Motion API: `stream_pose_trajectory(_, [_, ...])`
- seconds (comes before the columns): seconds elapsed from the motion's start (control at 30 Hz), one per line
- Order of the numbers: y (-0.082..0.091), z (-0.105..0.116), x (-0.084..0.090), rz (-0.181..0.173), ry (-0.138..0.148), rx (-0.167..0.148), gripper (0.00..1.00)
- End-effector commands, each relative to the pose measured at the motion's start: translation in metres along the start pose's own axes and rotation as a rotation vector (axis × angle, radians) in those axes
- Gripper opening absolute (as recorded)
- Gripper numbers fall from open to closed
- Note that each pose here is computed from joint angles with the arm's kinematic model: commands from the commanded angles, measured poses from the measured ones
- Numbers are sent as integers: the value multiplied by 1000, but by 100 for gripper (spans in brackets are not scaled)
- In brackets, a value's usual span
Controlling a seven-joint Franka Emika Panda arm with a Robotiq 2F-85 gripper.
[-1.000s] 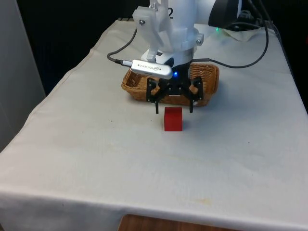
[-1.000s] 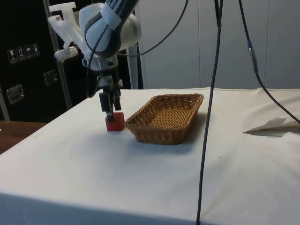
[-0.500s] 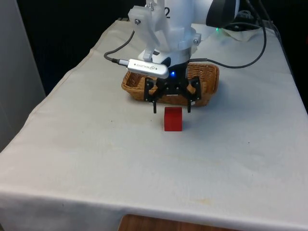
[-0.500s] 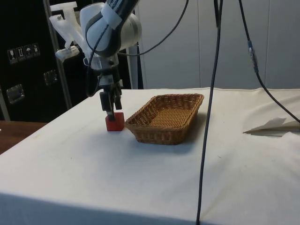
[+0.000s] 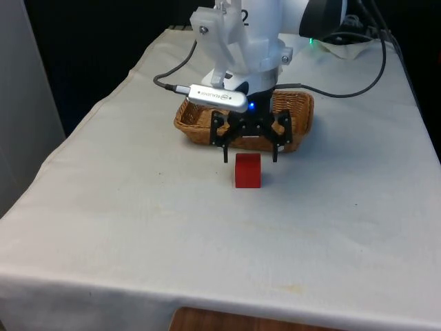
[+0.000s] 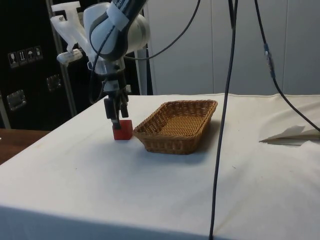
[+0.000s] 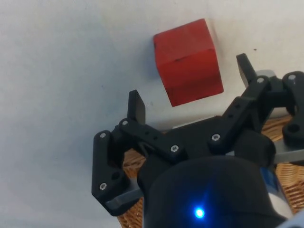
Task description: Pick up the cube and place it into the basket.
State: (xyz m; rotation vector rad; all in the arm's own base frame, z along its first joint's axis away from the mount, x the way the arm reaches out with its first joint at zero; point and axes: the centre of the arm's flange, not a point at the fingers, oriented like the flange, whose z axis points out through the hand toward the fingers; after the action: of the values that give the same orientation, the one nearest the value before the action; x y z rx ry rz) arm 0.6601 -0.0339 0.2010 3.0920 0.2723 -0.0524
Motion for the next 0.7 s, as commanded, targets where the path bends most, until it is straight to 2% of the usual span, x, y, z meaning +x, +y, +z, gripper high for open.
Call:
stream_pose_trajectory(0.0, [-1, 1, 1, 4, 1, 5, 100])
stream_pose_trajectory(0.23, [0, 2, -1, 3, -2, 2, 100])
stream_pose_trajectory(0.5, [-1, 10, 0, 11, -4, 15, 100])
stream_pose_trajectory(0.53, [0, 9, -2, 10, -10, 8, 100])
stream_pose_trajectory(0.67, [-1, 16, 1, 15, -6, 22, 100])
